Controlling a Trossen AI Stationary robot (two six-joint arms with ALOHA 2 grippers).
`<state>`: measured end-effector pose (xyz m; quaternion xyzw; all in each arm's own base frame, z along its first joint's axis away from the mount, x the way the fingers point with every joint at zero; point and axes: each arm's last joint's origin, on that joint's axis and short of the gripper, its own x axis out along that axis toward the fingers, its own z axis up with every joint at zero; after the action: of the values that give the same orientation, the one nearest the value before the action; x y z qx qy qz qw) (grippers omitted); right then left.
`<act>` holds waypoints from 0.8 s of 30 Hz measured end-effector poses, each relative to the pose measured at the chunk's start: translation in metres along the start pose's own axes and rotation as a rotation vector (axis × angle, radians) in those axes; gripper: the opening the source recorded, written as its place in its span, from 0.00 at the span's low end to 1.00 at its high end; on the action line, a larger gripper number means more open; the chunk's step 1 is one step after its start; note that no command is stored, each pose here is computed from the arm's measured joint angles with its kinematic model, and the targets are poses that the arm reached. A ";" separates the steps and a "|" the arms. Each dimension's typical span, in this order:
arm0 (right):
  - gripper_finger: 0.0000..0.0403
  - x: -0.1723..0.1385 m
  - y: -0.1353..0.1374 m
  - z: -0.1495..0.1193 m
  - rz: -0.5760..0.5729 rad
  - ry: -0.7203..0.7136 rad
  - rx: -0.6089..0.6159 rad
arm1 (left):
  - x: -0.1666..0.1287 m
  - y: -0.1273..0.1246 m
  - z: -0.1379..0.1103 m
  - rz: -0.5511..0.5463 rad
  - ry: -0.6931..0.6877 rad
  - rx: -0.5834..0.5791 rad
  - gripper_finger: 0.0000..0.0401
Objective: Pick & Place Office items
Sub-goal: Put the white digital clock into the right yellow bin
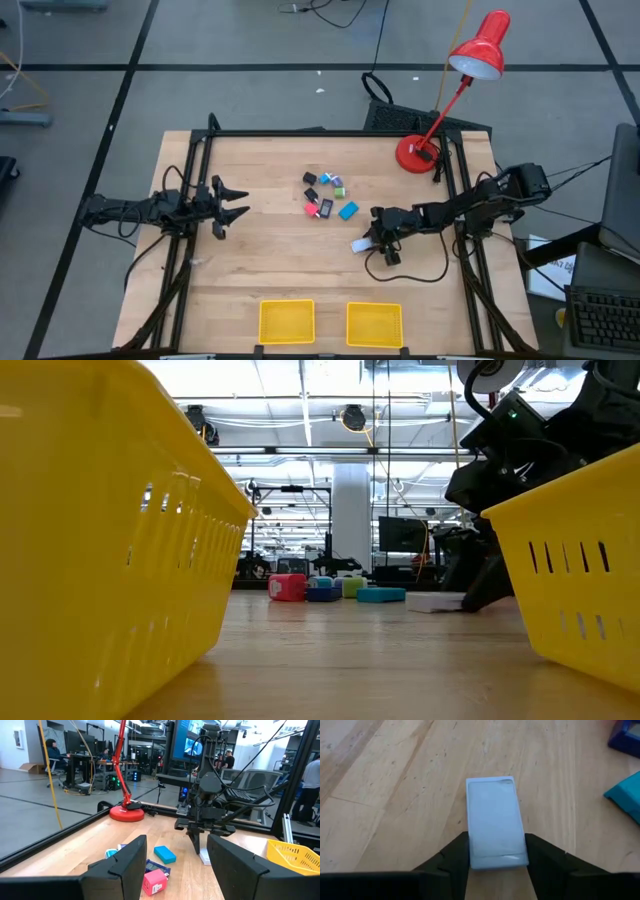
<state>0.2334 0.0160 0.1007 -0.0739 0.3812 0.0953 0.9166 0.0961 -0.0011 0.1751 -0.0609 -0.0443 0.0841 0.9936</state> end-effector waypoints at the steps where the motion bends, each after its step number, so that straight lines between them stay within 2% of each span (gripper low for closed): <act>1: 0.38 0.000 0.000 0.000 -0.003 0.000 0.006 | 0.000 0.000 0.000 0.000 0.000 0.000 0.53; 7: 0.39 -0.007 -0.007 0.002 -0.041 -0.006 0.176 | 0.000 0.000 0.000 0.000 0.000 0.000 0.53; 11: 0.38 -0.020 -0.014 0.000 -0.068 0.023 0.229 | 0.000 0.000 0.000 0.000 0.000 0.000 0.53; 18: 0.38 -0.052 -0.026 0.001 -0.278 0.049 0.231 | 0.000 0.000 0.000 0.000 0.000 0.000 0.53; 24: 0.38 -0.076 -0.029 -0.006 -0.431 0.071 0.287 | 0.000 0.000 0.000 0.000 0.000 0.000 0.53</act>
<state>0.1834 -0.0228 0.1527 -0.0261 0.3980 -0.1599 0.9030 0.0961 -0.0011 0.1751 -0.0609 -0.0441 0.0842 0.9936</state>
